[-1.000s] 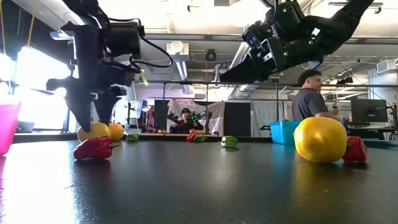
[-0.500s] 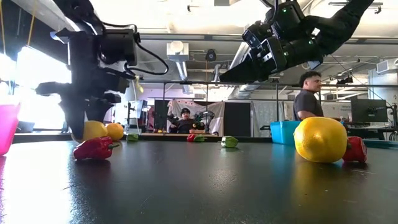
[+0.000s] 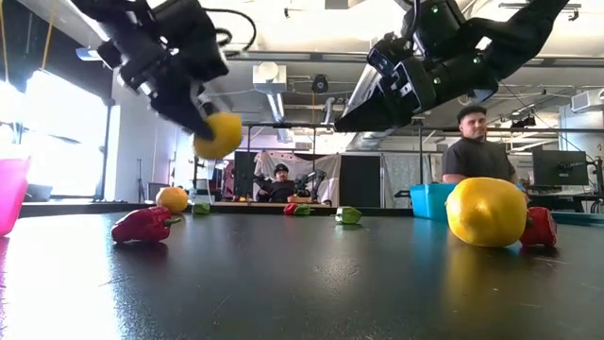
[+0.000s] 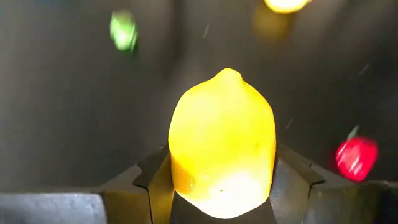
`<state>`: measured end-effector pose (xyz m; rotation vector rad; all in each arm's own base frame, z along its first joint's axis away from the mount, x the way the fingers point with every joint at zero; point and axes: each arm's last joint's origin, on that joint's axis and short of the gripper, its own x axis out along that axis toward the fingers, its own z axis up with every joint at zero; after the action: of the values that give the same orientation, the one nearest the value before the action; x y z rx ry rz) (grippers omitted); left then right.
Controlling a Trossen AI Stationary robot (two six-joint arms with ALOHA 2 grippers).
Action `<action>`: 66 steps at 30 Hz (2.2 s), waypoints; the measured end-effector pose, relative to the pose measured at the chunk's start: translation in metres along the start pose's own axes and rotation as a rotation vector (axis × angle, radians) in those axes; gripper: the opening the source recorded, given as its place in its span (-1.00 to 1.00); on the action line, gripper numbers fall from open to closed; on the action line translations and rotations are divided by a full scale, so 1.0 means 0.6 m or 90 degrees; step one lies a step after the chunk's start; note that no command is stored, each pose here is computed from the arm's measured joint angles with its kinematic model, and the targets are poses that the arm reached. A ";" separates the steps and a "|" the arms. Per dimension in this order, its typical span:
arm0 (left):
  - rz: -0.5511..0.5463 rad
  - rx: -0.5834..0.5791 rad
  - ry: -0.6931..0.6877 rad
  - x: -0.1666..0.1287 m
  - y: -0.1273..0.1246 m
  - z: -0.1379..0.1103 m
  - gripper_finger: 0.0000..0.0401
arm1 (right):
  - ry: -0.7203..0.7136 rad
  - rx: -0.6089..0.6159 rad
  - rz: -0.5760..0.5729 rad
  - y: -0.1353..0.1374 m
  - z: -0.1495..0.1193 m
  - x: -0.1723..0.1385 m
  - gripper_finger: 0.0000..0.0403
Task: Sort produce into baskets
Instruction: Put the yellow lemon into the blue bin
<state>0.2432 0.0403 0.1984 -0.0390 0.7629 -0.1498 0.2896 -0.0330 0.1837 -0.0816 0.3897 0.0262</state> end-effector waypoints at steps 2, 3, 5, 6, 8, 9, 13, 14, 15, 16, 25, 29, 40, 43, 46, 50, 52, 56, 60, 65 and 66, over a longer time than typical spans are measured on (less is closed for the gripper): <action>-0.022 0.004 -0.054 0.004 0.000 0.005 -0.11 | -0.015 -0.010 -0.019 0.010 0.006 0.001 -0.61; -0.036 0.007 -0.074 0.006 0.000 0.007 -0.11 | -0.022 -0.016 -0.027 0.015 0.009 0.002 -0.54; -0.073 0.005 -0.096 0.010 0.000 0.006 -0.11 | -0.035 -0.035 -0.027 0.025 0.019 0.004 -0.39; -0.095 0.000 -0.100 0.012 0.001 0.006 -0.11 | -0.043 -0.044 -0.022 0.030 0.027 0.005 -0.31; -0.136 -0.012 -0.108 0.015 0.003 0.007 -0.11 | -0.065 -0.061 -0.008 0.042 0.044 0.007 -0.17; -0.155 -0.022 -0.109 0.016 0.004 0.006 -0.11 | -0.074 -0.067 -0.002 0.049 0.053 0.009 -0.11; -0.232 -0.055 -0.117 0.022 0.007 0.006 -0.11 | -0.104 -0.085 0.027 0.075 0.085 0.023 0.08; -0.249 -0.060 -0.118 0.023 0.007 0.007 -0.11 | -0.106 -0.092 0.033 0.081 0.091 0.029 0.11; -0.263 -0.066 -0.115 0.025 0.007 0.008 -0.11 | -0.102 -0.097 0.039 0.085 0.095 0.037 0.13; -0.270 -0.073 -0.113 0.027 0.007 0.009 -0.11 | -0.098 -0.102 0.044 0.090 0.100 0.046 0.14; -0.314 -0.096 -0.094 0.043 0.008 0.014 -0.12 | -0.016 -0.159 0.051 0.115 0.140 0.122 0.15; -0.333 -0.096 -0.092 0.043 0.006 0.014 -0.12 | 0.012 -0.166 0.061 0.122 0.142 0.139 0.15; -0.354 -0.100 -0.121 0.043 -0.001 0.026 -0.12 | 0.000 -0.197 0.067 0.123 0.144 0.145 0.15; -0.357 -0.100 -0.121 0.043 -0.003 0.027 -0.12 | -0.004 -0.206 0.073 0.124 0.144 0.147 0.15; -0.357 -0.104 -0.124 0.043 -0.003 0.028 -0.12 | -0.006 -0.210 0.083 0.124 0.143 0.148 0.15; -0.361 -0.101 -0.132 0.042 -0.003 0.031 -0.12 | -0.011 -0.214 0.095 0.124 0.143 0.148 0.10; -0.361 -0.101 -0.132 0.042 -0.003 0.031 -0.11 | -0.012 -0.214 0.096 0.124 0.143 0.148 0.02; -0.356 -0.099 -0.136 0.042 -0.003 0.032 -0.05 | -0.014 -0.215 0.097 0.122 0.143 0.148 -0.20; -0.333 -0.082 -0.142 0.043 -0.002 0.032 0.05 | -0.008 -0.217 0.097 0.121 0.142 0.148 -0.34; -0.293 -0.036 -0.157 0.044 0.001 0.032 0.19 | 0.007 -0.205 0.096 0.119 0.138 0.148 -0.34; -0.283 -0.024 -0.161 0.043 0.002 0.033 0.22 | 0.011 -0.201 0.093 0.119 0.137 0.148 -0.34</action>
<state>0.2754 0.0371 0.1949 -0.2601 0.4950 -0.5425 0.3998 0.0460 0.2206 -0.3652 0.4057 0.2314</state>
